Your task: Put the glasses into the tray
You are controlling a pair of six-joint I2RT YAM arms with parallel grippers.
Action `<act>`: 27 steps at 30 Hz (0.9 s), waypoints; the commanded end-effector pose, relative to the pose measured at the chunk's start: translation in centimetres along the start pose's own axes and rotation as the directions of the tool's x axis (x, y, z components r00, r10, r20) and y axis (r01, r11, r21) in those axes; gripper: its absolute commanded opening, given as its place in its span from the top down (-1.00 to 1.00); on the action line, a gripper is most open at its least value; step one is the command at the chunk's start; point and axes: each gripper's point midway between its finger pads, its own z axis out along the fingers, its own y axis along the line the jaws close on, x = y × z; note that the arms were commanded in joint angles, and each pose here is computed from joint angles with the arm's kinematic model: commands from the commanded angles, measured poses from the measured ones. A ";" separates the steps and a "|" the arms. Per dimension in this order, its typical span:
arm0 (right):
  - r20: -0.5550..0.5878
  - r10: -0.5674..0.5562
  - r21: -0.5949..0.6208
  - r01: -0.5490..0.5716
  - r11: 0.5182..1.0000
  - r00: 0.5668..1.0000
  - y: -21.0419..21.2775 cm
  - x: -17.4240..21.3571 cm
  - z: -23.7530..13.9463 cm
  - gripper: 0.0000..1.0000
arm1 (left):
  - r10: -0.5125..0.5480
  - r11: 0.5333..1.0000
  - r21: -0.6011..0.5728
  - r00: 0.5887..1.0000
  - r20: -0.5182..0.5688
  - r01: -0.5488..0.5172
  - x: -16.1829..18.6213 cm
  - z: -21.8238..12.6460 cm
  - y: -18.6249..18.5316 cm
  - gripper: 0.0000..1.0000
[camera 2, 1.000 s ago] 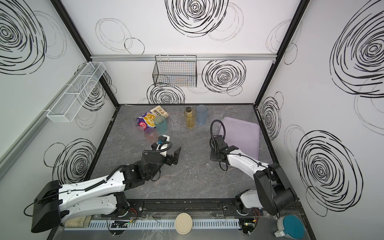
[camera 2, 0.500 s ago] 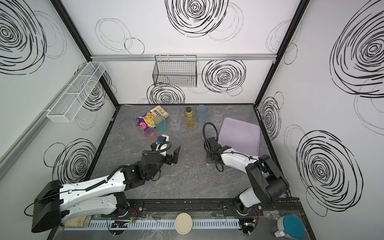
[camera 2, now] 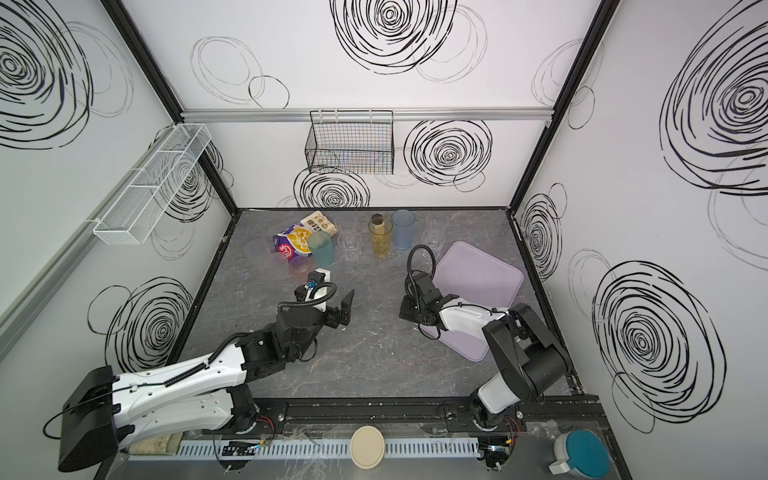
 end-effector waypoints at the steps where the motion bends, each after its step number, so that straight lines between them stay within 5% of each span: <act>1: -0.042 0.116 -0.155 -0.122 0.980 0.992 3.7 0.4 0.8 1.00 | -0.026 0.999 -0.024 0.999 0.030 0.027 -1.3 -0.4 0.8 -0.99; 7: -0.002 0.219 -0.290 -0.210 0.934 0.976 8.0 -1.9 1.3 1.00 | -0.063 0.997 -0.038 0.998 0.031 0.064 -1.5 -0.3 1.7 -0.98; 14: 0.012 0.073 -0.271 -0.067 0.960 0.997 9.6 -3.5 1.0 0.76 | -0.043 0.998 -0.049 0.999 0.010 0.043 -1.2 -0.2 1.8 -0.98; 20: 0.075 -0.041 -0.053 0.045 0.998 0.996 2.5 -4.0 -3.6 0.37 | -0.035 0.999 -0.013 0.999 0.000 0.035 -0.6 0.3 0.8 -0.97; 27: 0.160 0.047 0.240 -0.086 0.967 0.986 -10.5 -6.1 -9.8 0.03 | 0.022 0.994 0.107 0.999 0.029 -0.025 0.5 0.4 -4.4 -0.96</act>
